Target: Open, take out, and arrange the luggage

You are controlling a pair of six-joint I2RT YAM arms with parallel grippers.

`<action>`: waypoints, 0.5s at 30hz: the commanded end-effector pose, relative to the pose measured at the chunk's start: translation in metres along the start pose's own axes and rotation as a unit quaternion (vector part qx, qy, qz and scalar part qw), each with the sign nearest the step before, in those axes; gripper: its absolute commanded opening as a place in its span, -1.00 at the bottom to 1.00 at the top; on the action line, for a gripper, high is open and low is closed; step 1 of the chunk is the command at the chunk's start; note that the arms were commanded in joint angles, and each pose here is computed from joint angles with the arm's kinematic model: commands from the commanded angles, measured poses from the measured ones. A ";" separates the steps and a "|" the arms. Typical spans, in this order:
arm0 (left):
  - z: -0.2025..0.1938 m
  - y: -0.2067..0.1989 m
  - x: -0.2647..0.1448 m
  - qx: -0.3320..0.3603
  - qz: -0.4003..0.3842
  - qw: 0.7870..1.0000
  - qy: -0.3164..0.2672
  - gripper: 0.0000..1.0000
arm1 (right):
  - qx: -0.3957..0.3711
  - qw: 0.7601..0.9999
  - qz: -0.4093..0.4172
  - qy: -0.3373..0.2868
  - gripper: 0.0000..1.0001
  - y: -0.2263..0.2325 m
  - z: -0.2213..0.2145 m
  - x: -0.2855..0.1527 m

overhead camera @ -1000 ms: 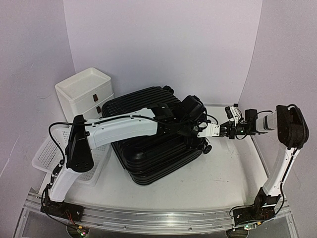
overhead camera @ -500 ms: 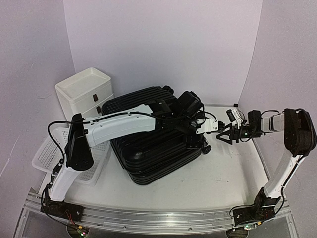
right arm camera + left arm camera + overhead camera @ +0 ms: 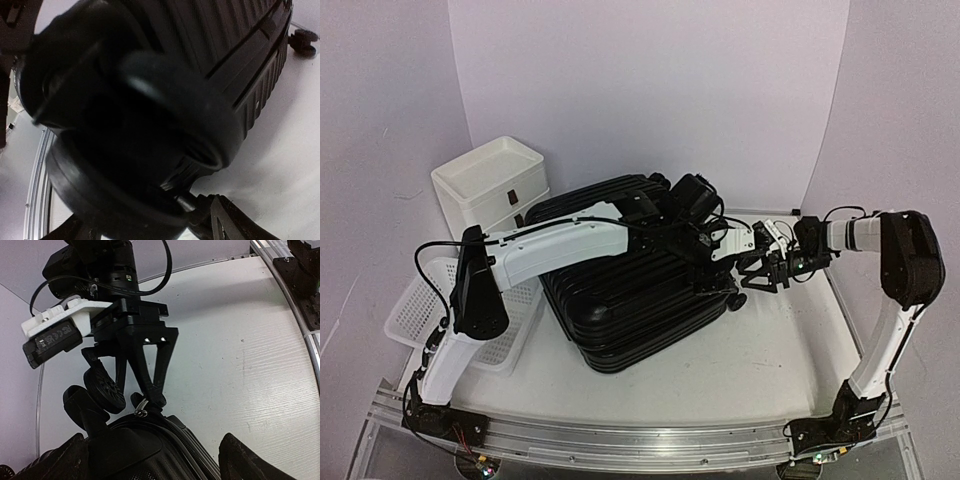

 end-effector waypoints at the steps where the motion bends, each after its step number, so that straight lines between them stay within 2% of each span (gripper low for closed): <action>1: -0.017 0.009 -0.019 -0.046 -0.004 0.998 0.052 0.80 | 0.001 0.999 0.039 -0.036 0.38 0.000 0.023 -0.007; 9: -0.009 0.010 -0.029 -0.052 -0.001 0.998 0.037 0.79 | 0.017 0.999 0.050 -0.005 0.41 0.003 0.025 0.002; 15: 0.021 0.013 -0.060 -0.079 -0.006 0.997 -0.023 0.84 | 0.031 0.998 0.059 0.012 0.40 0.012 0.026 0.010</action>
Point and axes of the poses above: each gripper's point midway between its finger pads, its own x axis out along the fingers, its own y axis along the line the jaws close on, z = x × y, the point moved 8 cm from there along -x, back along the fingers, and after that the axes turned 8 degrees about -x, right-handed, at the moved point
